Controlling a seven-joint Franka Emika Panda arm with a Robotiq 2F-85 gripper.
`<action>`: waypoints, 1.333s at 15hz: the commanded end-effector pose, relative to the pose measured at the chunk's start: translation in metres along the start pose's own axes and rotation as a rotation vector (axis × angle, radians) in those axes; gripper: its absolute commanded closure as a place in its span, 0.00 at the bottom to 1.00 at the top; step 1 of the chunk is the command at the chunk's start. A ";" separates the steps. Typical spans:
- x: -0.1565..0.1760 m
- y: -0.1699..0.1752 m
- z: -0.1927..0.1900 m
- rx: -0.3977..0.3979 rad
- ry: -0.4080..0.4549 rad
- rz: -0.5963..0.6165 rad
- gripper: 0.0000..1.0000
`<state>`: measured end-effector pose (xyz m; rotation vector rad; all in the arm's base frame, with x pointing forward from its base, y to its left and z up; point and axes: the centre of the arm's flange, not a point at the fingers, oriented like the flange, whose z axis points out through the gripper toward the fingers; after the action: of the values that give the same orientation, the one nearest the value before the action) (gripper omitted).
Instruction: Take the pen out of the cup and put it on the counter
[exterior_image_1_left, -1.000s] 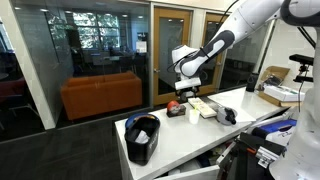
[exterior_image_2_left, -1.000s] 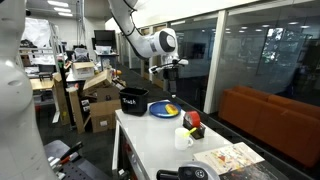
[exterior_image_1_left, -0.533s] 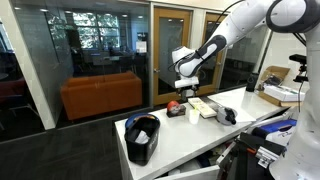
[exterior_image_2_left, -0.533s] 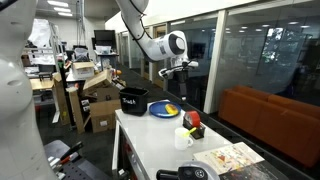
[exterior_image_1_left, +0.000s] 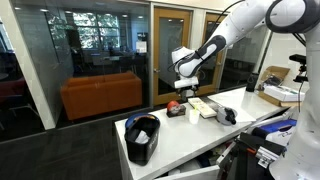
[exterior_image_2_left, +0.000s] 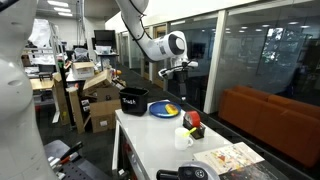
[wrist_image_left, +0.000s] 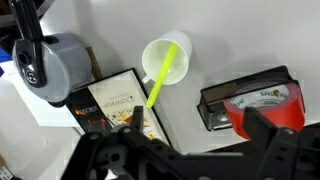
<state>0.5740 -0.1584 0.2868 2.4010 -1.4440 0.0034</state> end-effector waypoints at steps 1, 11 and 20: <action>-0.004 -0.007 0.012 -0.004 0.000 0.038 0.00; -0.017 -0.015 0.072 -0.046 0.007 0.260 0.00; 0.010 0.003 0.093 -0.060 0.084 0.374 0.00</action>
<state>0.5617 -0.1914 0.2051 2.0560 -1.8048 0.0885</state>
